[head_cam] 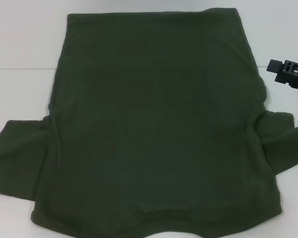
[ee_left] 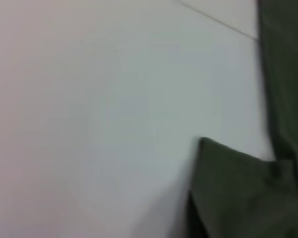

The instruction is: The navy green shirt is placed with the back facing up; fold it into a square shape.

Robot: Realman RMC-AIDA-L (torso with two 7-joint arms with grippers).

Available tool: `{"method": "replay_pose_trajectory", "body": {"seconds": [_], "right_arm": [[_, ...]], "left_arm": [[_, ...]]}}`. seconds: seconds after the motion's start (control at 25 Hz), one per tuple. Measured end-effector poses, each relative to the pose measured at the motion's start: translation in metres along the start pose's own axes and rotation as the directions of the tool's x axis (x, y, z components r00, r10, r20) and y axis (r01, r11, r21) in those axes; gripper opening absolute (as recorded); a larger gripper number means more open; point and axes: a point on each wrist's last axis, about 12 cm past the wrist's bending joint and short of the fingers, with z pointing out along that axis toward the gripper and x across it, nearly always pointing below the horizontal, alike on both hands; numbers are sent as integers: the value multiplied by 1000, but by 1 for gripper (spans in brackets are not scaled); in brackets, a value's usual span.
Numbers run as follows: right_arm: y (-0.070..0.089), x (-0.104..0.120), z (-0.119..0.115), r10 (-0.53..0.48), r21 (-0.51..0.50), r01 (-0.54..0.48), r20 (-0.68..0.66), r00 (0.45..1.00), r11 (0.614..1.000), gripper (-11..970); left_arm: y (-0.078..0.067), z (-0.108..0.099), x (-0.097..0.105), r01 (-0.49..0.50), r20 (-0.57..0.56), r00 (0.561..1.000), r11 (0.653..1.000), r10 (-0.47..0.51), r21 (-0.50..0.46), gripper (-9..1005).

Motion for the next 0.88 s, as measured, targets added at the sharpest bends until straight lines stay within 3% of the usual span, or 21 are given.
{"method": "replay_pose_trajectory", "body": {"seconds": [0.2, 0.52, 0.56, 0.6, 0.88], "right_arm": [[0, 0, 0, 0, -1, 0, -1, 1000, 1000, 840], [0, 1, 0, 1, -4, -1, -5, 1000, 1000, 841], [0, 1, -1, 1, -4, -1, -5, 1000, 1000, 841], [0, 1, -1, 2, -5, -2, -5, 1000, 1000, 841], [-1, 3, -3, 5, -1, -5, -3, 1000, 1000, 841]], "left_arm": [[-20, -7, -19, -33, -37, 999, 997, 36, 68, 0], [-75, -21, -50, -47, -147, 986, 977, 78, 207, 0], [-75, -21, -50, -47, -147, 986, 977, 78, 207, 0], [-91, -17, -52, -43, -172, 981, 969, 86, 243, 0], [-139, 8, -49, -68, -200, 970, 943, 139, 327, 0]]}}
